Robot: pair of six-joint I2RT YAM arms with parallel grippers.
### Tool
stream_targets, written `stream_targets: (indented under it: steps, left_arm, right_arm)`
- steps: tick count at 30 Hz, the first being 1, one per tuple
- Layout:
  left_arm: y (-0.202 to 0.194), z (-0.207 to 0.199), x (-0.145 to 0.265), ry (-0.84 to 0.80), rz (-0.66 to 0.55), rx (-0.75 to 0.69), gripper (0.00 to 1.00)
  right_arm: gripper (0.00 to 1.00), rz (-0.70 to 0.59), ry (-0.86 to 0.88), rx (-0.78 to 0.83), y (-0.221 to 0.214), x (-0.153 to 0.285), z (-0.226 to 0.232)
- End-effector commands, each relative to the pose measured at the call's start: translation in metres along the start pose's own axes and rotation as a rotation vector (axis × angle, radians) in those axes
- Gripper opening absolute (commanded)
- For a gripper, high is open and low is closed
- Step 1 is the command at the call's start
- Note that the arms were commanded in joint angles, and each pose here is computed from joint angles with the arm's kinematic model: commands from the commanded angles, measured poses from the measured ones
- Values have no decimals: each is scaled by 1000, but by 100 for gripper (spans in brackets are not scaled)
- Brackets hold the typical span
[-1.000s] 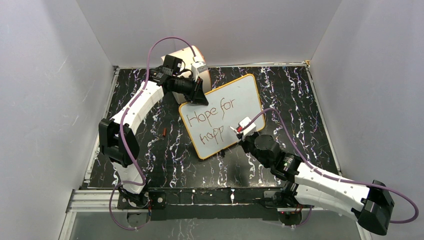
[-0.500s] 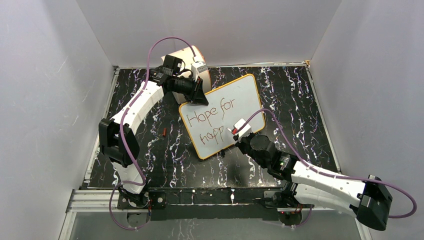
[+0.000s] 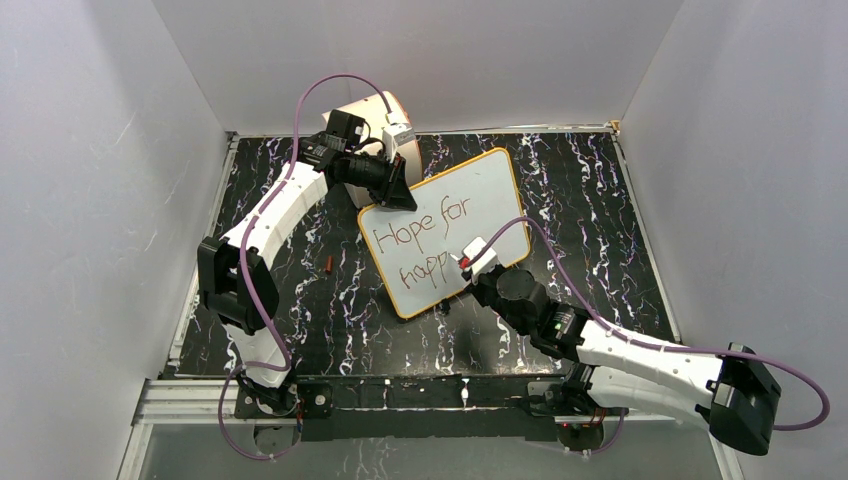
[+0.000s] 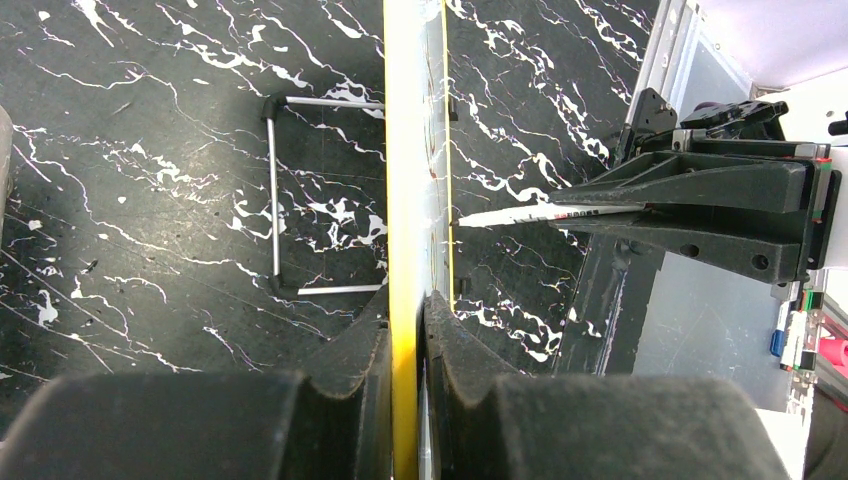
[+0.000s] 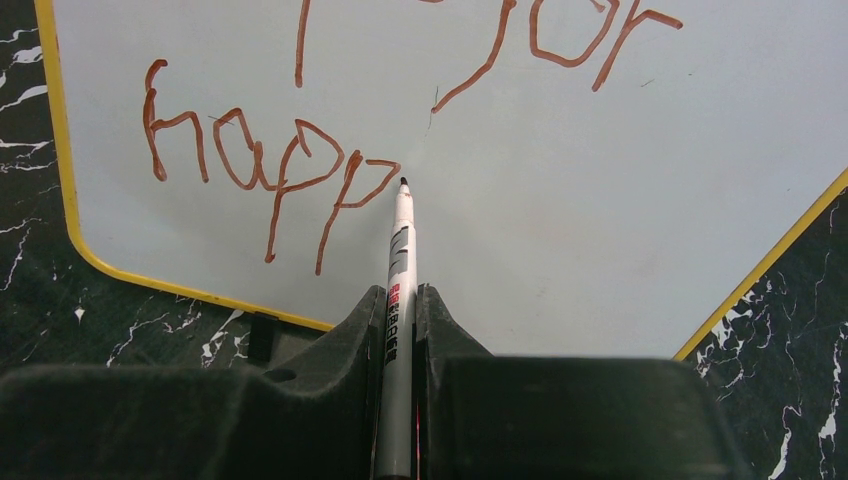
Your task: Write a sentence on the whiteboard
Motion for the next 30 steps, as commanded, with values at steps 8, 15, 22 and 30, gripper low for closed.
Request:
stream_targets:
  steps: [8, 15, 22, 30]
  left_arm:
    - [-18, -8, -9, -24, 72, -10, 0]
    - [-18, -8, -10, -32, 71, -7, 0]
    - [-18, -9, -9, -38, 69, -8, 0]
    - [-17, -10, -9, -46, 65, -14, 0]
  right_arm:
    - [0, -77, -27, -15, 22, -5, -1]
    - [0, -67, -22, -4, 20, -8, 0]
    - [0, -87, -99, -20, 22, -6, -8]
    - [0, -76, -137, -26, 20, -5, -12]
Point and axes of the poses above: each gripper's point midway between its finger pads, its own x axis back along the fingers, its own z axis along the line the jaws close on, y = z × x, the point moved 7 cm from there along x, back along the fingers, and after that the axes turned 5 degrees about -x, right-handed, at the moved point
